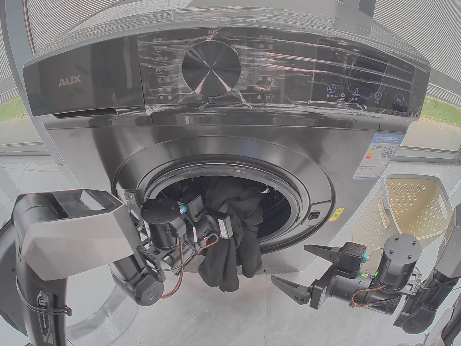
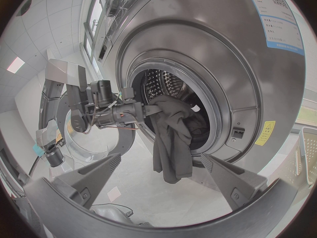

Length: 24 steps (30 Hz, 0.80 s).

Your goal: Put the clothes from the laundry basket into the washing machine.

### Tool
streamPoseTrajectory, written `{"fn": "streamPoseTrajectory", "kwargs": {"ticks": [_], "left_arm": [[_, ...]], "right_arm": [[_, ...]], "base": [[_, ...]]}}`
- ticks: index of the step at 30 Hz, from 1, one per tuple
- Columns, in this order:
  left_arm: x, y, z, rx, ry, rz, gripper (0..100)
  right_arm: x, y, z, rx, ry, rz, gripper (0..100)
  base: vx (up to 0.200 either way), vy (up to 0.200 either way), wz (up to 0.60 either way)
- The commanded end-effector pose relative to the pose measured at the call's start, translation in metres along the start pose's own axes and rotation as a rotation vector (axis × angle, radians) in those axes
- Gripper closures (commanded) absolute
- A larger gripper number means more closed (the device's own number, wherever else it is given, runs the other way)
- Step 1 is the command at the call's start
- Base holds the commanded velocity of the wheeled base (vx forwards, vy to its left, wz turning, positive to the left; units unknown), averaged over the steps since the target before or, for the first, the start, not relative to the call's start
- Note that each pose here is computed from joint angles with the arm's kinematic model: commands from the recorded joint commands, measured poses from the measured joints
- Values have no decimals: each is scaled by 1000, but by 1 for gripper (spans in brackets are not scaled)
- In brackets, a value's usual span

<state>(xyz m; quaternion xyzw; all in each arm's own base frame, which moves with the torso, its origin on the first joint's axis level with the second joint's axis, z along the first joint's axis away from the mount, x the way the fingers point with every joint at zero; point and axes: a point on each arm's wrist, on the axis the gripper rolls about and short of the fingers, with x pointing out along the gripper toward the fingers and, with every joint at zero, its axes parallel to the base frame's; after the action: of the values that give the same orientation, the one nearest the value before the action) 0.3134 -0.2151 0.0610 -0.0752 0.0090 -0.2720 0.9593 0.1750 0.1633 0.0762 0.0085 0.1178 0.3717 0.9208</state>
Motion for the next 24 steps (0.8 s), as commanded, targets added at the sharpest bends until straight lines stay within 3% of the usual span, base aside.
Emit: {"fn": "streamPoseTrajectory", "kwargs": {"ticks": [1,10,16,24], "left_arm": [[31,3,-23,-6,-4,29,100],[71,9,-32,-2,0,64,100],[111,34,-24,2,-14,152,100],[141,56,-15,2,-33,236,100]], "right_arm": [[0,1,0,-2,0,3,0],[0,1,0,-2,0,3,0],[0,6,-1,-2,3,21,0],[-1,5,2,-3,-9,20,0]], "base": [[0,0,0],[0,0,0],[0,0,0],[0,0,0]]}}
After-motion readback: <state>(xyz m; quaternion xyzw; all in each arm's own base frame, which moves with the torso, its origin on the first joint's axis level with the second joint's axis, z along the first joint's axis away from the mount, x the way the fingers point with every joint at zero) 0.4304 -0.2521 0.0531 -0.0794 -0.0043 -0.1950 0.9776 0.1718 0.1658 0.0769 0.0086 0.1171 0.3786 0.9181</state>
